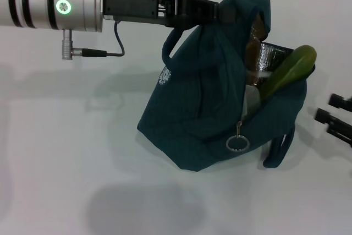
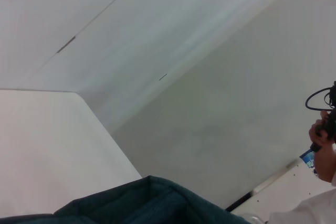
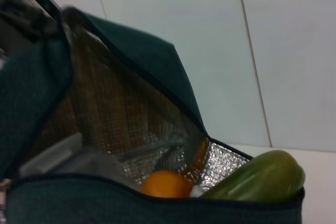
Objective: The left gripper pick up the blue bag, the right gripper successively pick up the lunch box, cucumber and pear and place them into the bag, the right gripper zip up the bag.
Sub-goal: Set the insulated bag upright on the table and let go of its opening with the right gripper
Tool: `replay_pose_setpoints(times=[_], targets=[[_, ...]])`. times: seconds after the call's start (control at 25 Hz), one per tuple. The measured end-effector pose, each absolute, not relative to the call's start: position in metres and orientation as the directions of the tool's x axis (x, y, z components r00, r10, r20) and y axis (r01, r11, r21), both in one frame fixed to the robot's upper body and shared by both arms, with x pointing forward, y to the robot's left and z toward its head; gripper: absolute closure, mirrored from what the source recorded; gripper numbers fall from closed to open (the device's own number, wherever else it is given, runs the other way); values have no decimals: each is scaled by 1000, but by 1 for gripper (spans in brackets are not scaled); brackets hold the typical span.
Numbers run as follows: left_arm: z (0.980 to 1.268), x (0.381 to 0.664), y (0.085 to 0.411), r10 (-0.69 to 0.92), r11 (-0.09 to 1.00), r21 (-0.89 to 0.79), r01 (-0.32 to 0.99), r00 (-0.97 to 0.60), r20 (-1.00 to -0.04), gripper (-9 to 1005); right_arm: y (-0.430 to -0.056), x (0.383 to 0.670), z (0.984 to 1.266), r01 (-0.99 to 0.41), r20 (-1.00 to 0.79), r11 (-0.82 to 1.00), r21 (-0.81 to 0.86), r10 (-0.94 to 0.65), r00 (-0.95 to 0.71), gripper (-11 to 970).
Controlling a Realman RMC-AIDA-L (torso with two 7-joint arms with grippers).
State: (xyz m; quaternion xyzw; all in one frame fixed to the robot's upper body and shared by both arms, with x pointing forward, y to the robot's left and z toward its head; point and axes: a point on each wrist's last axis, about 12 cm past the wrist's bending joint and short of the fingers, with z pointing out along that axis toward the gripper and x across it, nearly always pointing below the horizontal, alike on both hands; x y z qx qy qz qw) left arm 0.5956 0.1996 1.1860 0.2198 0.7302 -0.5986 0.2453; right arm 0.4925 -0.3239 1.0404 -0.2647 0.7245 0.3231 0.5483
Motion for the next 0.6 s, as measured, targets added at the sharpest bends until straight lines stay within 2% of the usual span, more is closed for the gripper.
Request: replay_pose_setpoints(times=[0.36, 0.6], targets=[[1187, 596, 201, 25, 189, -771, 608, -788, -615, 943, -290, 532, 1035, -727, -946, 659, 193, -72, -316, 463], [1187, 596, 202, 26, 191, -770, 608, -788, -616, 943, -274, 543, 1035, -742, -941, 641, 199, -87, -328, 470]])
